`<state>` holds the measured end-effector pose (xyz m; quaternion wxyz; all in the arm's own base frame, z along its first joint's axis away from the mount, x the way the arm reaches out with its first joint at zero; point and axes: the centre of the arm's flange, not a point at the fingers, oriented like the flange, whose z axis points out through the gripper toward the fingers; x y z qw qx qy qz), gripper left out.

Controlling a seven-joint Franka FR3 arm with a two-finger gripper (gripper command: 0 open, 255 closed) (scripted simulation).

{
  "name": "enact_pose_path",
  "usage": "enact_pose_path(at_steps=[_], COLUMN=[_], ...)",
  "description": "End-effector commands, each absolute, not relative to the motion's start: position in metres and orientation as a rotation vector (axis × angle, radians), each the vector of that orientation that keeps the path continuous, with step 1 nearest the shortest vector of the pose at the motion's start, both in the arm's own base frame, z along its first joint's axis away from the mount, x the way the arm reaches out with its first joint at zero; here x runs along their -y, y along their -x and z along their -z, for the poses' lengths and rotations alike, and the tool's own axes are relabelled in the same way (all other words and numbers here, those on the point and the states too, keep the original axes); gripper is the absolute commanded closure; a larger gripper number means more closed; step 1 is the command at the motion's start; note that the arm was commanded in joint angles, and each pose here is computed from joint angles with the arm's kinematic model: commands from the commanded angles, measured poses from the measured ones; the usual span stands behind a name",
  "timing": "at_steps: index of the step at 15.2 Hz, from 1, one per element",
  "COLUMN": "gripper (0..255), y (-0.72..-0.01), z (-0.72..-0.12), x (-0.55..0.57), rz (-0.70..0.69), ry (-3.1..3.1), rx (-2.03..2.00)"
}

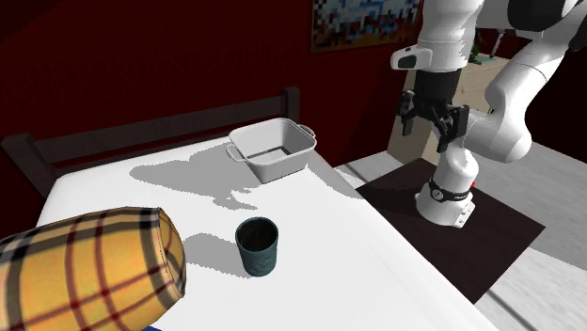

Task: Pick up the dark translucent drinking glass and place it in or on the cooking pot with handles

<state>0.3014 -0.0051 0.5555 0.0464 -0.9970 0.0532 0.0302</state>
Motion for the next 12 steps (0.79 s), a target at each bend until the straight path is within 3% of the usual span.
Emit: enact_pose_path(at_steps=[1, 12], gripper=[0, 0], y=[-0.301, -0.424], z=[-0.555, -0.499], x=[0.005, 0.056], rz=[-0.092, -0.085], ry=[3.043, 3.040], rx=[-0.162, -0.181])
